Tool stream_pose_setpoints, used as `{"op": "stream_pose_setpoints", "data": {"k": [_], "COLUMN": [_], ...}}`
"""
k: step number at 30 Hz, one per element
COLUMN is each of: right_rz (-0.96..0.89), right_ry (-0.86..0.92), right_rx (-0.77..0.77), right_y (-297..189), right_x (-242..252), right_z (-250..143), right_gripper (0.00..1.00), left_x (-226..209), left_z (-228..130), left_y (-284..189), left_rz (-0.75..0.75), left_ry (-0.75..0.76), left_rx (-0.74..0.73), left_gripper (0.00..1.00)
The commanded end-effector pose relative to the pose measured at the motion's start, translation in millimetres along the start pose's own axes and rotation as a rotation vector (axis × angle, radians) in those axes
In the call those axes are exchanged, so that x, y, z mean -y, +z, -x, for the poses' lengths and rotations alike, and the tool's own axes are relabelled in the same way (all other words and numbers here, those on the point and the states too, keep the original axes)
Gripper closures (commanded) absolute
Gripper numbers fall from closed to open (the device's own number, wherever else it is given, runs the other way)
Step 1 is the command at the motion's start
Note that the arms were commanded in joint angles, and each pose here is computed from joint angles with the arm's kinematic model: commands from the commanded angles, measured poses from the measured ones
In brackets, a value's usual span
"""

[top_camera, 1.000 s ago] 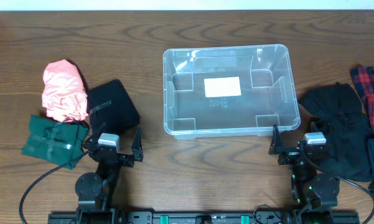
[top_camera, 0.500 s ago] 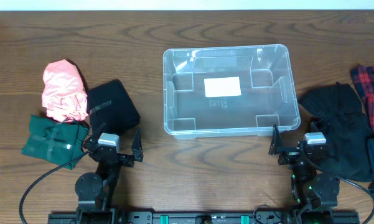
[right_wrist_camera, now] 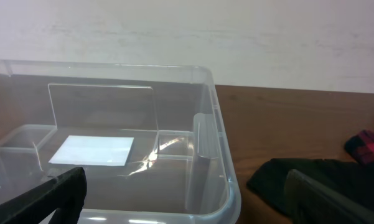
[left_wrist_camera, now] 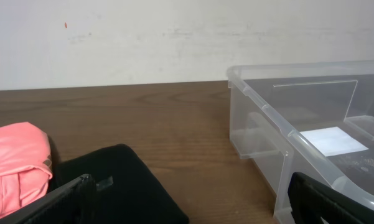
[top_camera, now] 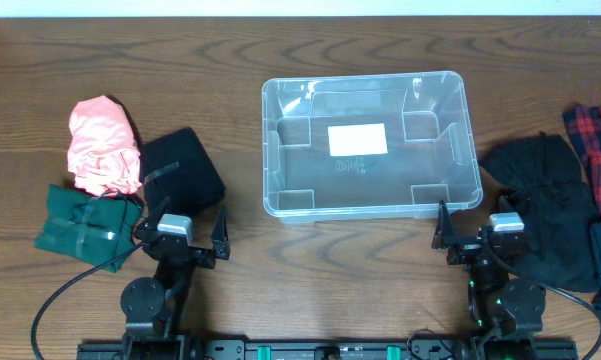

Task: Pack container

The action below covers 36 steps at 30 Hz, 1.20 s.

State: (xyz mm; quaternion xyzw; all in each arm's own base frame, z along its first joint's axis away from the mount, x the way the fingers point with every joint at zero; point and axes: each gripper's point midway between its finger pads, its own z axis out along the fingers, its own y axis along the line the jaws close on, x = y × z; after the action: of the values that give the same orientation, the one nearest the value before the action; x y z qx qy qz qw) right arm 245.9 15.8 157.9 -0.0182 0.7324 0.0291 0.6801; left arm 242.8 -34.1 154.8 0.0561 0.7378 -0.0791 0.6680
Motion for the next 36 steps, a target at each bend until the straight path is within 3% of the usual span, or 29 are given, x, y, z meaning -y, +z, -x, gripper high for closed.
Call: {"op": "stream_pose_setpoints", "data": {"k": [1, 25, 29, 36], "right_rz": [0.011, 0.012, 0.013, -0.009], "right_ry": [-0.011, -0.01, 0.058, 0.075], "right_rx": [0.001, 0.001, 0.002, 0.009], "right_y": [0, 0, 0, -14], "right_x": [-2, -2, -2, 1], "right_z": [-1, -1, 0, 41], "right_gripper": [0.01, 0.01, 0.01, 0.01], "left_x": [2, 2, 2, 6], "left_z": [-17, -17, -14, 25], "left_y": [1, 1, 0, -16], "left_rz": [-0.013, -0.013, -0.012, -0.007], "left_ry": [0.0, -0.001, -0.057, -0.146], "left_rx": [-0.056, -0.056, -0.052, -0.072], "left_gripper": [0.02, 0.02, 0.02, 0.02]}}
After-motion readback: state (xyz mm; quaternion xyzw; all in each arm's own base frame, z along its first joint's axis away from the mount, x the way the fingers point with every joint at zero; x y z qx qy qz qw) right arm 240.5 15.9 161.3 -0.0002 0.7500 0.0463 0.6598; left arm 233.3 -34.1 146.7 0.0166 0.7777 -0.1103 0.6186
